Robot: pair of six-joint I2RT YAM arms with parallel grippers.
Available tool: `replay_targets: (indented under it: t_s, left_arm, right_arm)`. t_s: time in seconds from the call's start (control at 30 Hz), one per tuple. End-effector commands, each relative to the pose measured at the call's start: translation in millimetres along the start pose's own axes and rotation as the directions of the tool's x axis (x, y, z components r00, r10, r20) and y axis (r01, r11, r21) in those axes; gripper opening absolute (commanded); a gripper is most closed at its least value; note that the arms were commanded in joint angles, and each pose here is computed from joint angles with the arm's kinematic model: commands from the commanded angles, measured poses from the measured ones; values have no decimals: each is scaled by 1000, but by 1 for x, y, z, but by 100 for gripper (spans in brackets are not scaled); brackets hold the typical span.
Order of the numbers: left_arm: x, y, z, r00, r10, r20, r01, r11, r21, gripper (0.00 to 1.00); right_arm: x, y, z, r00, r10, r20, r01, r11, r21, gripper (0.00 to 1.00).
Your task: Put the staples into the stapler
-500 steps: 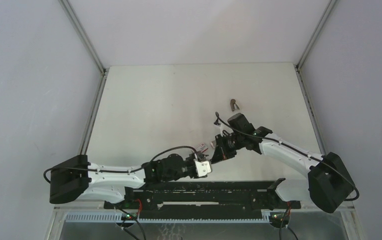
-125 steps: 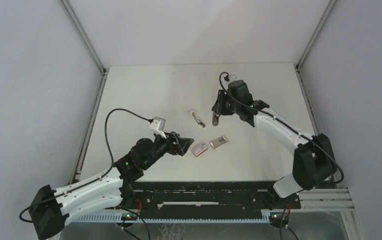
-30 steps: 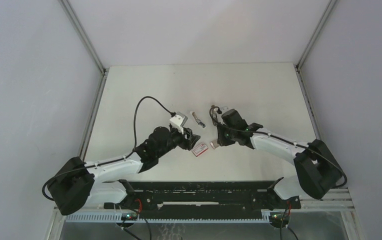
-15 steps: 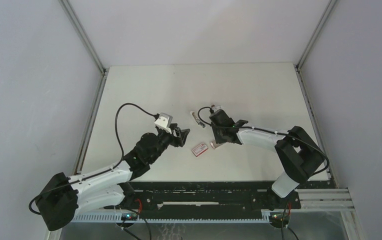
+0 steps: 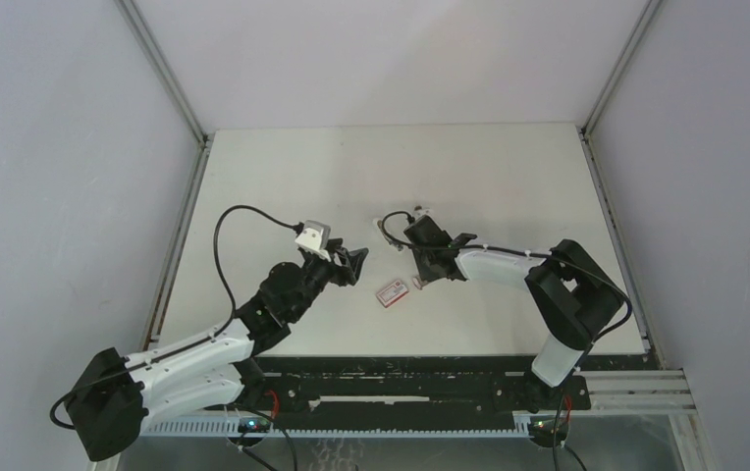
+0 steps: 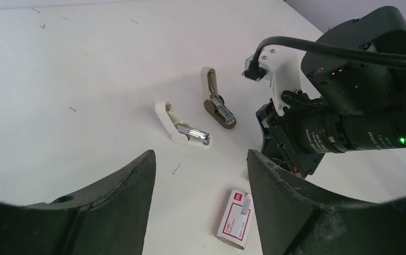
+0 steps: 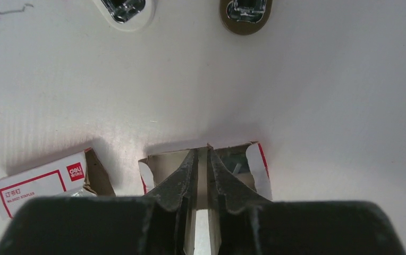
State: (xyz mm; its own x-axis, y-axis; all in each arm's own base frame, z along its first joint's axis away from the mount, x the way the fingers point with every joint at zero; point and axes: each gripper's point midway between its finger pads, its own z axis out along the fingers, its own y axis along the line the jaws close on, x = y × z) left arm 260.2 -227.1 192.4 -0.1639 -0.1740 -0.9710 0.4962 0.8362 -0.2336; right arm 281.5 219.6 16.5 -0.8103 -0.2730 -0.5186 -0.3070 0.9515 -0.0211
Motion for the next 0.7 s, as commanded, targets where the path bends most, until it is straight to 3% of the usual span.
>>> replay_targets:
  t_s: [0.0,0.67]
  left_arm:
    - [1,7,-4,1000,13,13,-13,1000,-23,68]
    - [2,7,-3,1000,12,10,-12,1000,-25,68]
  right_arm:
    - [-12,3,-6,999,4,32,-5,1000,19,9]
    - [-22,0,-35,997,15,75,-16,1000,9,16]
